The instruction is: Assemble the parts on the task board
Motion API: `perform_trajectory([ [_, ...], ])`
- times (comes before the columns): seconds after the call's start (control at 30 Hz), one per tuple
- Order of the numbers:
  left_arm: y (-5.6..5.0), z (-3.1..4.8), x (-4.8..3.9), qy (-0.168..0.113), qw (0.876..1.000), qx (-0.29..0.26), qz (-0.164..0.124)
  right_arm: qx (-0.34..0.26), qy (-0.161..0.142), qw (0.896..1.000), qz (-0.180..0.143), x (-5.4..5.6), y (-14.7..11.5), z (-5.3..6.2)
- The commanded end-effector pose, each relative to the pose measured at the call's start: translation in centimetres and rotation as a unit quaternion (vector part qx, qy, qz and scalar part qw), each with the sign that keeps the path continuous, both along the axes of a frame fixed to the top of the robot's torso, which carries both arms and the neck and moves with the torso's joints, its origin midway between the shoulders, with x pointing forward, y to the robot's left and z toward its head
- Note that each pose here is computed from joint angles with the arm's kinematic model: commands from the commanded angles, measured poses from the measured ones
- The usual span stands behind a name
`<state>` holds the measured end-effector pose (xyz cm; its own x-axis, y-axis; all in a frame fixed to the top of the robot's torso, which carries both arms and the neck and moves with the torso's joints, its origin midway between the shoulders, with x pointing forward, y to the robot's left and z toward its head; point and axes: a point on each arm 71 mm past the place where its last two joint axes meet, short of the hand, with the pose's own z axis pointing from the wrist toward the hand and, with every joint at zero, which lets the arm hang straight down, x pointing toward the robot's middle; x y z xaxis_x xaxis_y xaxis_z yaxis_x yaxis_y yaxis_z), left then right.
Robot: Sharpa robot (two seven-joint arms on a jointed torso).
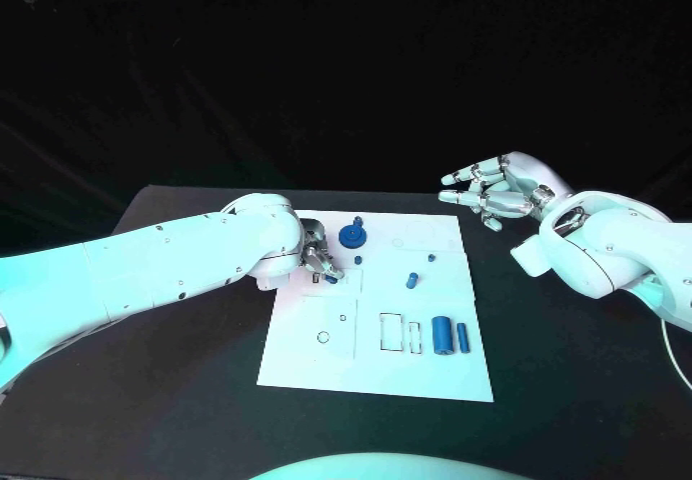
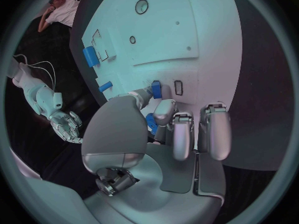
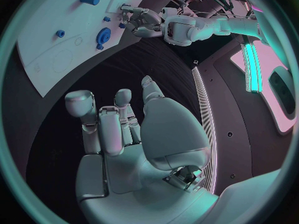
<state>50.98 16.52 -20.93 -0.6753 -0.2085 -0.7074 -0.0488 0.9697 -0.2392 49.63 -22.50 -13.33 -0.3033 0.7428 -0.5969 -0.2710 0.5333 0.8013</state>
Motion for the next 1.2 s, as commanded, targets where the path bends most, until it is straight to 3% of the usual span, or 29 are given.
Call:
perform_trajectory([
  [0.03,-0.03,-0.73,-0.24,0.019,1.000,0.021,-0.010,-0.001,0.001,1.000,0.009,-0.09,0.19,-0.03],
  [0.63,-0.64,-0.87,0.33,0.012,0.999,0.034,-0.013,0.003,-0.011,1.000,0.005,-0.23,0.10,0.20],
  [1.2,-0.75,-0.88,0.35,0.011,0.999,0.041,-0.017,0.004,-0.017,1.000,-0.005,-0.24,-0.11,0.31],
])
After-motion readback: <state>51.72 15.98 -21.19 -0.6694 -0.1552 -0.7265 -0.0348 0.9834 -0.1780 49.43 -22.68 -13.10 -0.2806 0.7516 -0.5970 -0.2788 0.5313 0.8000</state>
